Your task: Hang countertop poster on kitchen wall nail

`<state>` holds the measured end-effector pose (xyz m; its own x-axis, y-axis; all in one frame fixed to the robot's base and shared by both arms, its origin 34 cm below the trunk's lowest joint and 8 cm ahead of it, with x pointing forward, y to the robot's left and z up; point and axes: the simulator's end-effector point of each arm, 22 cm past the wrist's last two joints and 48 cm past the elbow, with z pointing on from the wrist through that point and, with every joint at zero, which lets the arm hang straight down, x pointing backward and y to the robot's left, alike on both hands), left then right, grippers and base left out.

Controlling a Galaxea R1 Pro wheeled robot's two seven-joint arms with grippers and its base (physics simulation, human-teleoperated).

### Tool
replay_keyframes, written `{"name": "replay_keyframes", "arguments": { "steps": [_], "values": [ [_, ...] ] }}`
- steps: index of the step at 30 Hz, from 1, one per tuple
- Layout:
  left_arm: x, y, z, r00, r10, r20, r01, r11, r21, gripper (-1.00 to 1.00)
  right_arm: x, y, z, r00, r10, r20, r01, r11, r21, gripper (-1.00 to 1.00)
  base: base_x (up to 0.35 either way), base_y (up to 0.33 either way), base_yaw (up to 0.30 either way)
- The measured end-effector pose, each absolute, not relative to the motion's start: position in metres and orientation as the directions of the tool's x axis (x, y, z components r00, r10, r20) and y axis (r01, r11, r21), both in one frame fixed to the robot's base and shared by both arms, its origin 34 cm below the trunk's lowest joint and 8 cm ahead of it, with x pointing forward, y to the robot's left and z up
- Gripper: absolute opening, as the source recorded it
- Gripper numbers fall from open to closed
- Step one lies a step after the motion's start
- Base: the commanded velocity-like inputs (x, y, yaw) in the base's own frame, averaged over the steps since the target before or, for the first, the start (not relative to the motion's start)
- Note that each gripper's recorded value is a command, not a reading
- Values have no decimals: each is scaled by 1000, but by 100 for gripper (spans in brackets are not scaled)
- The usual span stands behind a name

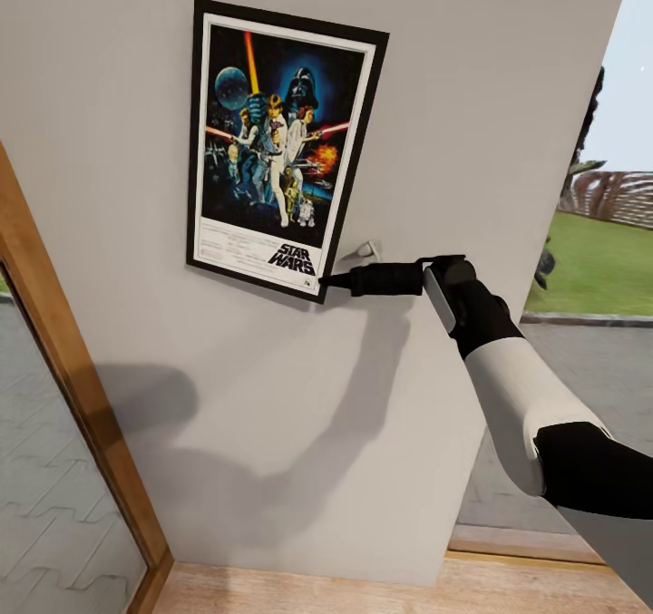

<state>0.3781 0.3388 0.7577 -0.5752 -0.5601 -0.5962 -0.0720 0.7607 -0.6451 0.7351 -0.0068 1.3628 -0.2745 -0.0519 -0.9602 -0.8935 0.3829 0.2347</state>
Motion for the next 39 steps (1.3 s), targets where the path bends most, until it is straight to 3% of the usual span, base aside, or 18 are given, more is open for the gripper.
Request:
{"name": "replay_keyframes", "arguments": {
  "steps": [35, 39],
  "values": [
    [378, 340, 758, -574, -560, -597, -73, 761, -645, 100, 736, -6, 1362, -270, -54, -961, -894, 386, 229, -100, 0, 0, 0],
    [378, 339, 758, -575, -560, -596, -73, 761, -645, 100, 735, 2, 1343, -255, -141, -957, -899, 399, 181, -100, 0, 0, 0]
  ]
}}
